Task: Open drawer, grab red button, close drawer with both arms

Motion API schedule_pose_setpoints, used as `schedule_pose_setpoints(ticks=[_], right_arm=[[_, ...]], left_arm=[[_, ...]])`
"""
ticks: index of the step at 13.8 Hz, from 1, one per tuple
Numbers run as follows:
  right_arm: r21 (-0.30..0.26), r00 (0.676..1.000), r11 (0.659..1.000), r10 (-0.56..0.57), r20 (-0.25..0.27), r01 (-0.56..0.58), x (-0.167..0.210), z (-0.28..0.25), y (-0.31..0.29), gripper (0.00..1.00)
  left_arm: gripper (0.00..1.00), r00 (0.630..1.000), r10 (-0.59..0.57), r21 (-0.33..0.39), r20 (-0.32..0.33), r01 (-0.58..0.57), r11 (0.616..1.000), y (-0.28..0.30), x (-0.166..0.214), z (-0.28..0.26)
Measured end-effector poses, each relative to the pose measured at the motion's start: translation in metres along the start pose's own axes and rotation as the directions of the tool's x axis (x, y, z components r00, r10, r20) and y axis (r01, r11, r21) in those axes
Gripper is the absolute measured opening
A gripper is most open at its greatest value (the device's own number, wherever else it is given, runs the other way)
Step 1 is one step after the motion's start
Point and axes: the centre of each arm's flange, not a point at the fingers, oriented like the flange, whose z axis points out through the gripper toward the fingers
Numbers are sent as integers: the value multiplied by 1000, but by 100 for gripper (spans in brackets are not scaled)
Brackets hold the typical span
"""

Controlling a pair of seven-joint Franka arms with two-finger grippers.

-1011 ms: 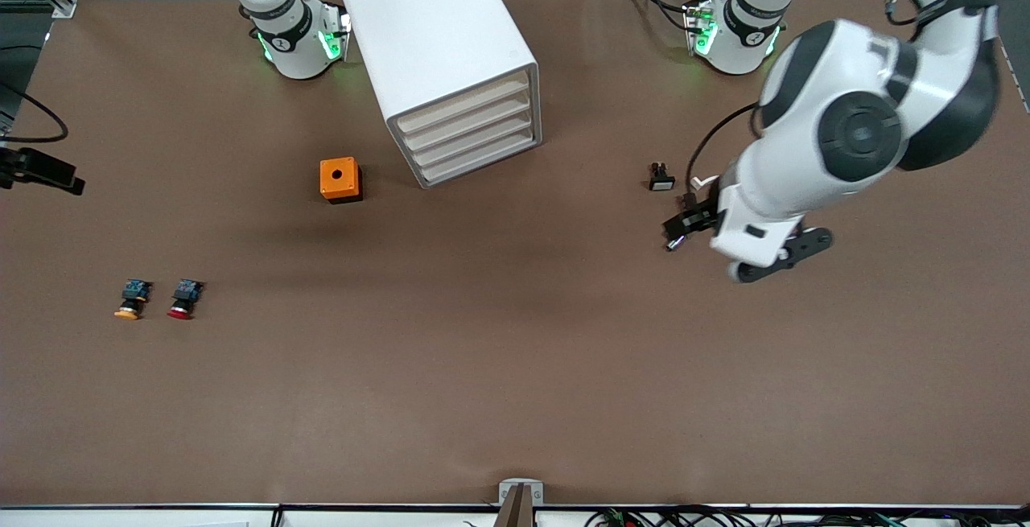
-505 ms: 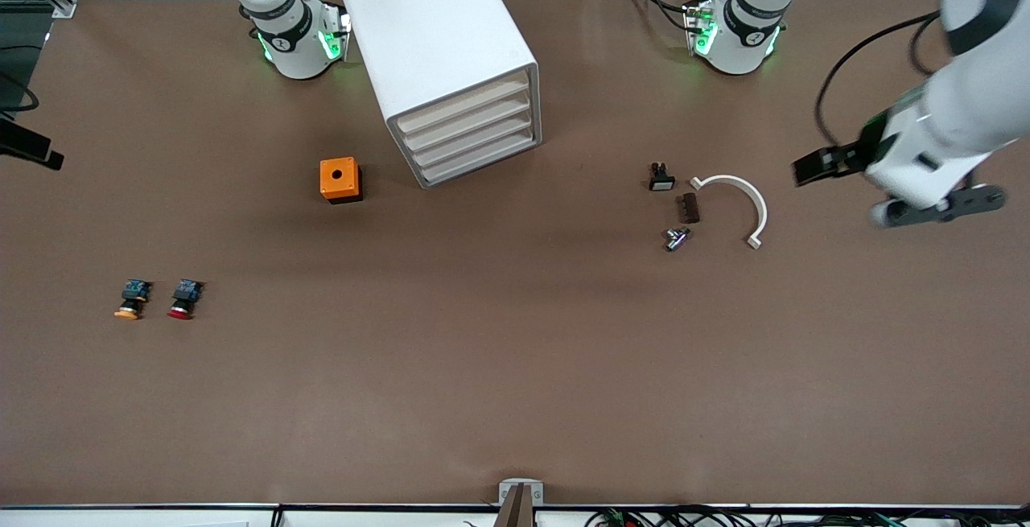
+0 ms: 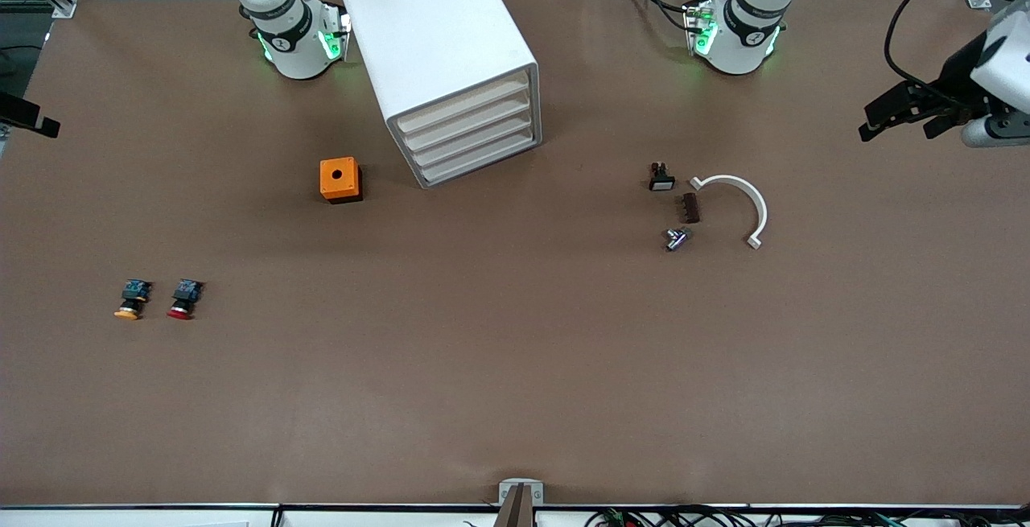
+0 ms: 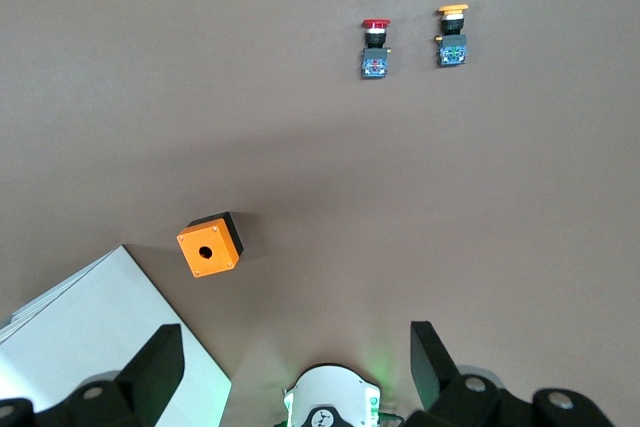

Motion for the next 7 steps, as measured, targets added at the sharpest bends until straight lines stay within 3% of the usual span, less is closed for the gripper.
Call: schedule_pose_setpoints(ticks=[4,7], right_arm=[[-19,999,999,-35,-8,35,-2,2,-19,100],[-52,995,996,-81,-59,78,-14,7,-46,100]], left_arm=[[100,994,44,41,-95,-40,998,23,19,-34],[100,991,38,40,-124,-33,999,22,34,-46]])
